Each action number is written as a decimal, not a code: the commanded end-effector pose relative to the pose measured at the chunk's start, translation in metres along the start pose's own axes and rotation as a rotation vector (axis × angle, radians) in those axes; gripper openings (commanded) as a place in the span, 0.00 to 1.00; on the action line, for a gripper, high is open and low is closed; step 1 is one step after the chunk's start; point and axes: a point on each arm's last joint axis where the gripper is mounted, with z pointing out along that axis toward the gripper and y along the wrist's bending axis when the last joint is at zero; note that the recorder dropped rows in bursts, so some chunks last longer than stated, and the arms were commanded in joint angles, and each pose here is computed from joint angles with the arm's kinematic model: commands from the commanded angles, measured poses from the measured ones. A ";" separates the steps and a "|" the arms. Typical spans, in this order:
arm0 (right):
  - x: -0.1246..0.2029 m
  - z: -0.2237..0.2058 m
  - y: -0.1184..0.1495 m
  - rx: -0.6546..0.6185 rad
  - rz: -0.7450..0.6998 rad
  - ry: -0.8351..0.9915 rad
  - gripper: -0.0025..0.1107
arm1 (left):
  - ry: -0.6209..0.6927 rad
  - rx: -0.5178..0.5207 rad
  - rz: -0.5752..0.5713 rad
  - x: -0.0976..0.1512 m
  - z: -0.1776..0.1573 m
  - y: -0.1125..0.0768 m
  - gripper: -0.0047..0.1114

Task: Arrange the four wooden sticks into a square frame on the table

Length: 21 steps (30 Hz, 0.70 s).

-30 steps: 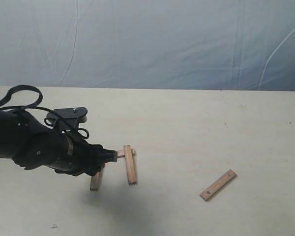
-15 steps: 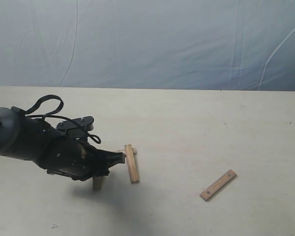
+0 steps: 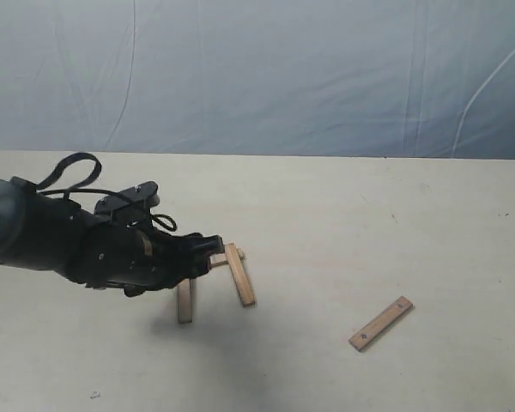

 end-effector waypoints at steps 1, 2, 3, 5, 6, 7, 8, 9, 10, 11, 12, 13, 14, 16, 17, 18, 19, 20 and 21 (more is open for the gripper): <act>-0.001 0.000 0.000 0.007 -0.002 -0.009 0.01 | -0.088 0.035 0.165 -0.023 -0.051 -0.016 0.46; -0.001 0.000 0.000 0.007 -0.002 -0.009 0.01 | -0.100 0.023 0.209 -0.027 -0.063 -0.017 0.38; -0.001 0.000 0.000 0.007 -0.002 -0.009 0.01 | -0.114 0.007 0.246 -0.030 -0.076 -0.017 0.28; -0.001 0.000 0.000 0.007 -0.002 -0.009 0.01 | -0.138 -0.024 0.273 -0.035 -0.100 -0.014 0.10; -0.001 0.000 0.000 0.007 -0.002 -0.009 0.01 | -0.156 -0.034 0.287 -0.036 -0.113 -0.011 0.04; -0.001 0.000 0.000 0.007 -0.002 -0.009 0.01 | -0.179 -0.035 0.299 -0.036 -0.124 -0.008 0.04; -0.001 0.000 0.000 0.007 -0.002 -0.013 0.01 | -0.211 -0.033 0.309 -0.036 -0.137 -0.003 0.04; -0.002 0.000 0.000 0.006 -0.002 -0.020 0.01 | -0.250 -0.013 0.294 -0.034 -0.152 0.000 0.04; -0.003 0.000 0.000 0.005 -0.002 -0.029 0.01 | -0.296 0.014 0.272 -0.033 -0.168 0.003 0.04; -0.004 0.000 0.000 0.003 -0.002 -0.043 0.01 | -0.338 0.039 0.258 -0.029 -0.183 0.007 0.04; -0.005 0.000 0.000 0.002 -0.002 -0.052 0.01 | -0.375 0.064 0.249 -0.024 -0.198 0.010 0.04; -0.006 0.000 0.000 0.001 -0.002 -0.064 0.01 | -0.396 0.077 0.244 -0.017 -0.209 0.014 0.04; -0.007 -0.001 0.000 -0.001 -0.002 -0.079 0.01 | -0.433 0.098 0.243 -0.010 -0.223 0.018 0.04; -0.013 -0.001 0.001 -0.008 -0.002 -0.145 0.01 | -0.505 0.145 0.234 0.008 -0.247 0.029 0.04; -0.018 -0.002 0.002 -0.014 -0.002 -0.196 0.01 | -0.536 0.165 0.234 0.016 -0.256 0.034 0.04; -0.022 -0.003 0.002 -0.022 0.006 -0.244 0.01 | -0.569 0.184 0.233 0.026 -0.264 0.041 0.04; -0.027 -0.004 0.003 -0.032 0.020 -0.303 0.01 | -0.601 0.202 0.232 0.036 -0.272 0.048 0.04; -0.033 -0.006 0.003 -0.044 0.050 -0.366 0.01 | -0.636 0.222 0.230 0.045 -0.279 0.054 0.04; -0.037 -0.008 0.003 -0.053 0.080 -0.420 0.01 | -0.661 0.236 0.228 0.055 -0.283 0.061 0.04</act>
